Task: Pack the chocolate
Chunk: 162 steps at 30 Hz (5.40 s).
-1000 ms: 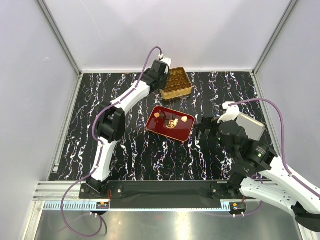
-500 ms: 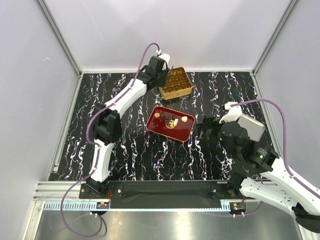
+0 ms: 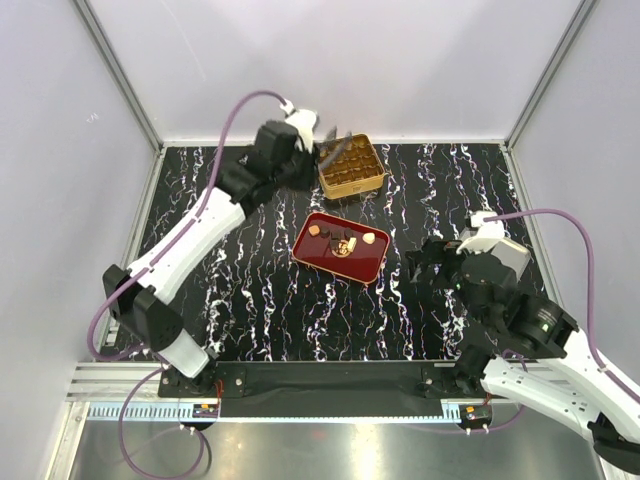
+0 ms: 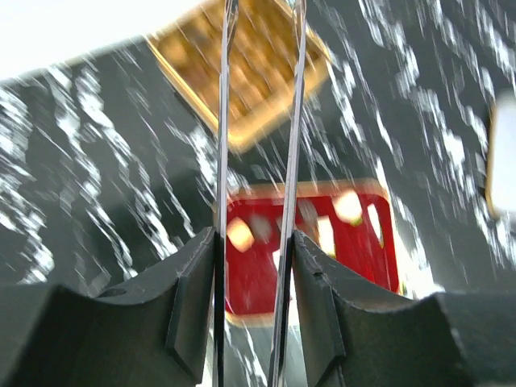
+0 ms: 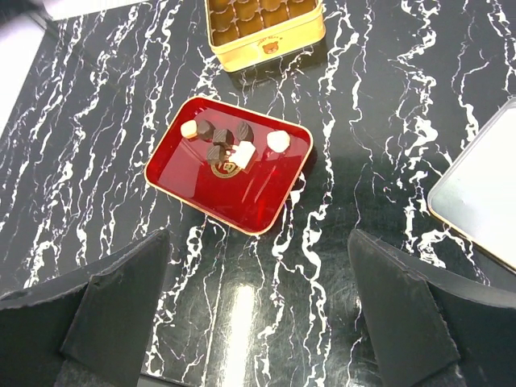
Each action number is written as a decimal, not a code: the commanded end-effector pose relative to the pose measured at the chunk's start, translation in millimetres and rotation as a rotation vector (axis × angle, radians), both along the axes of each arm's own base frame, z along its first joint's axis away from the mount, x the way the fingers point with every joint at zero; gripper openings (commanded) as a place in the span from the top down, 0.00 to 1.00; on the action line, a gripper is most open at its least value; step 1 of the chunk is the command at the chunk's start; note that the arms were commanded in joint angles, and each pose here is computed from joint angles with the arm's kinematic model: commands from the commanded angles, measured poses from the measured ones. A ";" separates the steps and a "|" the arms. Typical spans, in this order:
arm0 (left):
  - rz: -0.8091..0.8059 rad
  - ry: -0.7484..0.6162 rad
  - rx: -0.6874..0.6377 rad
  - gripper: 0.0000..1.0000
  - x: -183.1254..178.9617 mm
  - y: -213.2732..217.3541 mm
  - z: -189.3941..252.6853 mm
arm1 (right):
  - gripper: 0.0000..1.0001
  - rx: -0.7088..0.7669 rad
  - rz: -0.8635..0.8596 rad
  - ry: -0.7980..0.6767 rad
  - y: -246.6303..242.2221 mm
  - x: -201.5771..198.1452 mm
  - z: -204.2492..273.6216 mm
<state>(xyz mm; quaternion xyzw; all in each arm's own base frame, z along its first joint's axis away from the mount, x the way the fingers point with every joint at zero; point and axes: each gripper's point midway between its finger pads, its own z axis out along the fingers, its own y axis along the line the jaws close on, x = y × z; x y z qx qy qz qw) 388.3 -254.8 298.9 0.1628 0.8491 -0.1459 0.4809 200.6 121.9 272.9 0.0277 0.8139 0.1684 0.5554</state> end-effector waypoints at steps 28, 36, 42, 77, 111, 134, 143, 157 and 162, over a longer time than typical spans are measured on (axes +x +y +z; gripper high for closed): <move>-0.106 0.296 0.205 0.57 -131.7 -38.3 -121.6 | 0.00 0.050 -0.051 -0.006 -14.6 -7.3 10.6; -0.088 0.320 0.242 0.57 -135.3 -29.7 -134.7 | 0.00 0.050 -0.045 -0.005 -11.9 -6.1 10.0; -0.105 0.337 0.246 0.57 -136.9 -33.0 -144.6 | 0.00 0.057 -0.040 -0.005 -11.6 -7.3 11.1; -0.115 0.374 0.231 0.73 -141.1 -38.5 -136.6 | 0.00 0.056 -0.045 -0.008 -11.5 -5.8 8.3; 0.029 -0.199 0.111 0.72 134.8 -82.5 -38.4 | 0.00 0.008 0.016 -0.058 30.3 25.0 14.9; -0.004 -0.115 -0.012 0.69 183.3 -85.8 -103.1 | 0.00 -0.015 -0.002 -0.042 40.7 37.1 3.6; -0.025 -0.104 -0.007 0.66 189.2 -88.2 -119.5 | 0.00 -0.045 -0.020 -0.050 37.4 40.2 1.1; -0.007 -0.107 -0.016 0.63 199.4 -83.8 -126.9 | 0.00 -0.053 -0.035 -0.060 33.6 41.0 1.4; -0.004 -0.119 -0.022 0.60 201.4 -83.5 -123.3 | 0.00 -0.055 -0.038 -0.059 33.3 41.3 0.1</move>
